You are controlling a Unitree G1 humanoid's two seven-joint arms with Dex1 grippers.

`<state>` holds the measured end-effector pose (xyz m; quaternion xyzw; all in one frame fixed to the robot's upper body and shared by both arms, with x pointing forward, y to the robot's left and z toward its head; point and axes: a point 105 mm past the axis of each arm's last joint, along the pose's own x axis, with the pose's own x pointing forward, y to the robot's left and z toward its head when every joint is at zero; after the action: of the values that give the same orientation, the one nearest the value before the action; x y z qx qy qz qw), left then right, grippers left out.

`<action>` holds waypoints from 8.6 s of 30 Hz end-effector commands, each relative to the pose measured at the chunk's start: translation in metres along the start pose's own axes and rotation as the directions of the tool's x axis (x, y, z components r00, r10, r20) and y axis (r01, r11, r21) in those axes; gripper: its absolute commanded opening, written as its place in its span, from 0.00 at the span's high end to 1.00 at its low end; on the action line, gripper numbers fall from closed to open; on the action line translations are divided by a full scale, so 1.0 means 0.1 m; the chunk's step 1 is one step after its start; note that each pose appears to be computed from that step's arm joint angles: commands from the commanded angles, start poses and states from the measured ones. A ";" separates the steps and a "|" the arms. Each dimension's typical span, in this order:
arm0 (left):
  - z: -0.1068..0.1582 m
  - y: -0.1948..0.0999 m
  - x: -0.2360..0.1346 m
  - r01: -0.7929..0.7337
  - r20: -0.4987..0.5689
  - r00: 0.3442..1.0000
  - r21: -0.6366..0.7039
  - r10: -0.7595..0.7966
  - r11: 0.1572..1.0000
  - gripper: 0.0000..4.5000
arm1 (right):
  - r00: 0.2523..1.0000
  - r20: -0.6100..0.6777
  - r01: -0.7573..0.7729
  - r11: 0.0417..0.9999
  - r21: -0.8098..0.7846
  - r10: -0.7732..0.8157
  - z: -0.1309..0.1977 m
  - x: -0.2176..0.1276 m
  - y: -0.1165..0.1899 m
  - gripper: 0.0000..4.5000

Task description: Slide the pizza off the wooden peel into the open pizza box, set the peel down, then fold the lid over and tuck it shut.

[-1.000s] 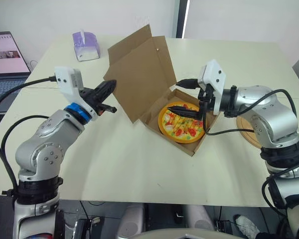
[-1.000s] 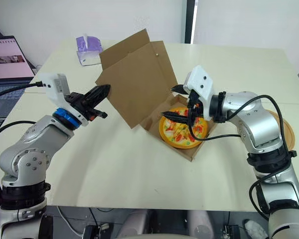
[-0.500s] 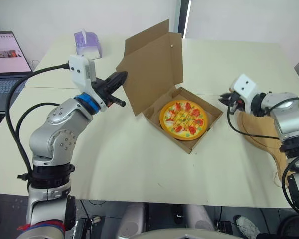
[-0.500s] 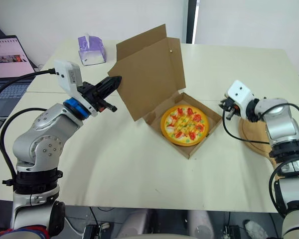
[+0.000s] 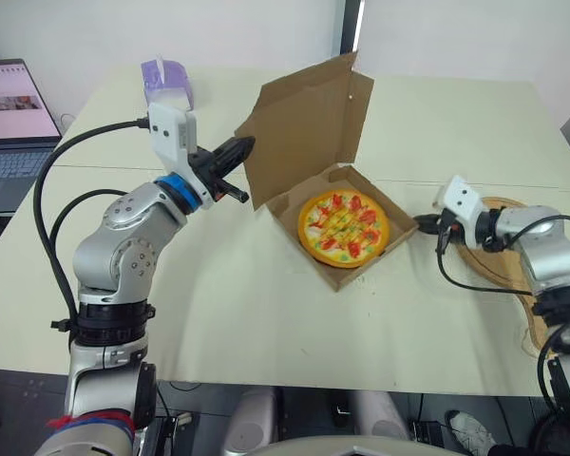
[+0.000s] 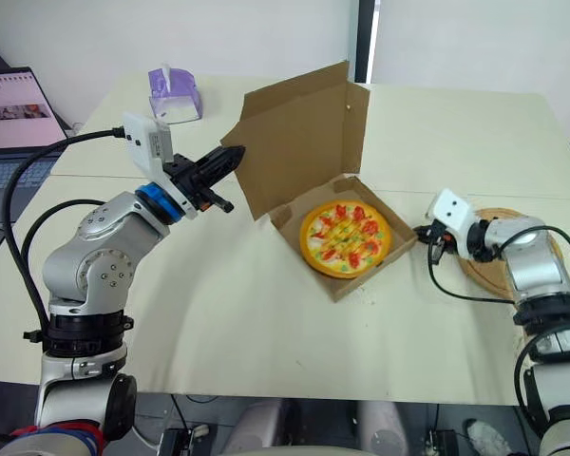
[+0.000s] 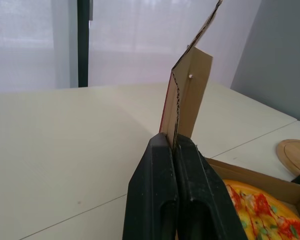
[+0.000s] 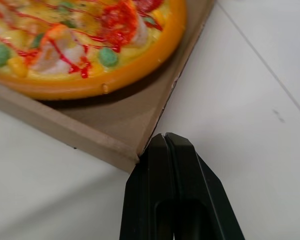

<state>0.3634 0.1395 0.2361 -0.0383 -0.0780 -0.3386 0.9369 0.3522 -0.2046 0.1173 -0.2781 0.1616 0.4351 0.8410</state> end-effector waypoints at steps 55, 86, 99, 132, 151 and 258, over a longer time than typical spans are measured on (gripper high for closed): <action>0.26 0.09 0.44 0.095 0.070 0.993 0.052 -0.099 0.994 1.00 | 0.726 0.539 0.341 0.905 0.256 -0.426 1.48 -0.27 -0.38 0.01; 0.33 -0.04 0.46 0.005 0.076 0.997 0.039 -0.008 0.999 1.00 | 0.708 0.526 0.328 0.879 0.347 -0.472 1.93 -0.02 -0.24 0.99; 0.32 -0.26 0.29 0.004 0.058 0.998 -0.002 -0.004 1.000 1.00 | 0.692 0.508 0.320 0.849 0.421 -0.513 2.04 0.05 0.01 0.99; -0.03 -0.50 -0.09 -0.053 0.082 0.995 0.036 0.050 0.998 1.00 | 0.755 0.425 0.204 0.795 0.571 -0.498 1.83 0.24 0.65 0.99; -0.22 -0.65 -0.28 -0.077 0.052 0.996 0.079 0.073 0.994 1.00 | 0.797 0.418 0.161 0.820 0.550 -0.437 1.69 0.25 0.80 0.99; -0.40 0.16 -0.42 0.523 -0.556 0.732 0.089 -0.393 0.848 1.00 | 0.923 0.357 -0.152 0.988 -0.010 0.145 1.10 0.37 0.72 0.99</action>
<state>0.3468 0.1754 0.1798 0.1736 0.1497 -0.5426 0.8081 0.3161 -0.0742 0.1442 -0.1477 0.0694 0.5460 0.8218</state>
